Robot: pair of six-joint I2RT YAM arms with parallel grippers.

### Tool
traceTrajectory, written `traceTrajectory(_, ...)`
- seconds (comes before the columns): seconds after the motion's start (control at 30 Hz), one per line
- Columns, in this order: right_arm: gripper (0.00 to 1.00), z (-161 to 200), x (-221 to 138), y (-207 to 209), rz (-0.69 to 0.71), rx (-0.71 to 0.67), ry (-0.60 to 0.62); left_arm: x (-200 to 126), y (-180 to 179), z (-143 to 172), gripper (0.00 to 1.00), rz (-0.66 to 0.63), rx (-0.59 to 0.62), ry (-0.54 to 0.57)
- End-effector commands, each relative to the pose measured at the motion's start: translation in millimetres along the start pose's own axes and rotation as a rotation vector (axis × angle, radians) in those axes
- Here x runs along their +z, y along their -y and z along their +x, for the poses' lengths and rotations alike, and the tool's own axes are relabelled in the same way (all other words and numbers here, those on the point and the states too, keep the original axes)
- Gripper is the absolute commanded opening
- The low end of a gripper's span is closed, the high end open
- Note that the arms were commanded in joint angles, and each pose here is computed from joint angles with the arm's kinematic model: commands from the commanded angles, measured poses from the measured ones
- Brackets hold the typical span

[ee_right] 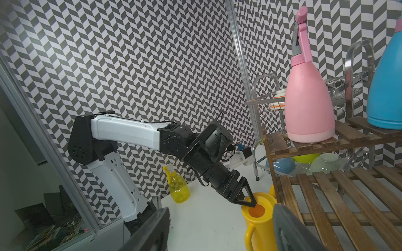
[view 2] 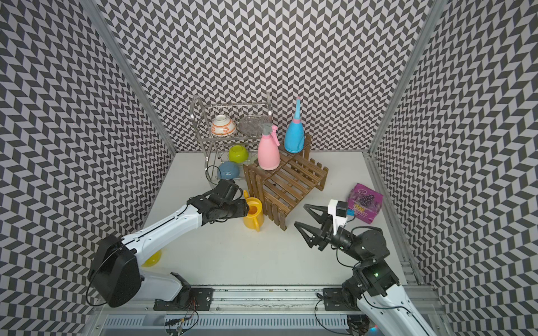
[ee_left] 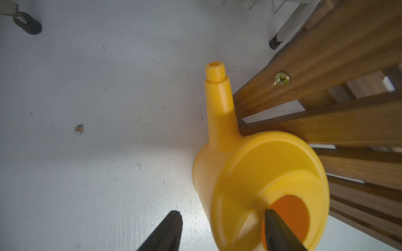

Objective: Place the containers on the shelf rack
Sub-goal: 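Pick up a container from the center of the board.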

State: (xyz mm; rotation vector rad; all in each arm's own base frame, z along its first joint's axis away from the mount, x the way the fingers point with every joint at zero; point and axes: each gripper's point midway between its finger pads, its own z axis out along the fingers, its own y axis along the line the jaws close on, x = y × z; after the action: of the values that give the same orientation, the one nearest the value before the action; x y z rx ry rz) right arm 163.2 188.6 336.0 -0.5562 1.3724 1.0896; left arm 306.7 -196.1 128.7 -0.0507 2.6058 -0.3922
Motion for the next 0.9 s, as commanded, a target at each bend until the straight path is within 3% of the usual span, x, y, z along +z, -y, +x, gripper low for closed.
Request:
traceTrajectory(0.0, 0.77, -4, -1, 0, 0.007, -0.023, 0.023, 3, 6, -2, 0.63, 0.025, 0.014, -0.015)
traceTrajectory(0.47, 0.77, -1, -2, 1, 0.012, -0.027, 0.017, 22, -4, 17, 0.47, -0.018, 0.024, -0.088)
traceTrajectory(0.53, 0.77, 0, -2, 1, 0.012, -0.025, 0.014, 20, -7, 19, 0.47, -0.030, 0.025, -0.091)
traceTrajectory(0.63, 0.77, 1, -2, 1, 0.012, -0.025, 0.009, 14, -11, 20, 0.33, -0.038, 0.019, -0.081)
traceTrajectory(0.87, 0.77, 4, -1, 1, -0.001, -0.017, 0.003, -9, -22, 29, 0.29, -0.034, -0.018, -0.050)
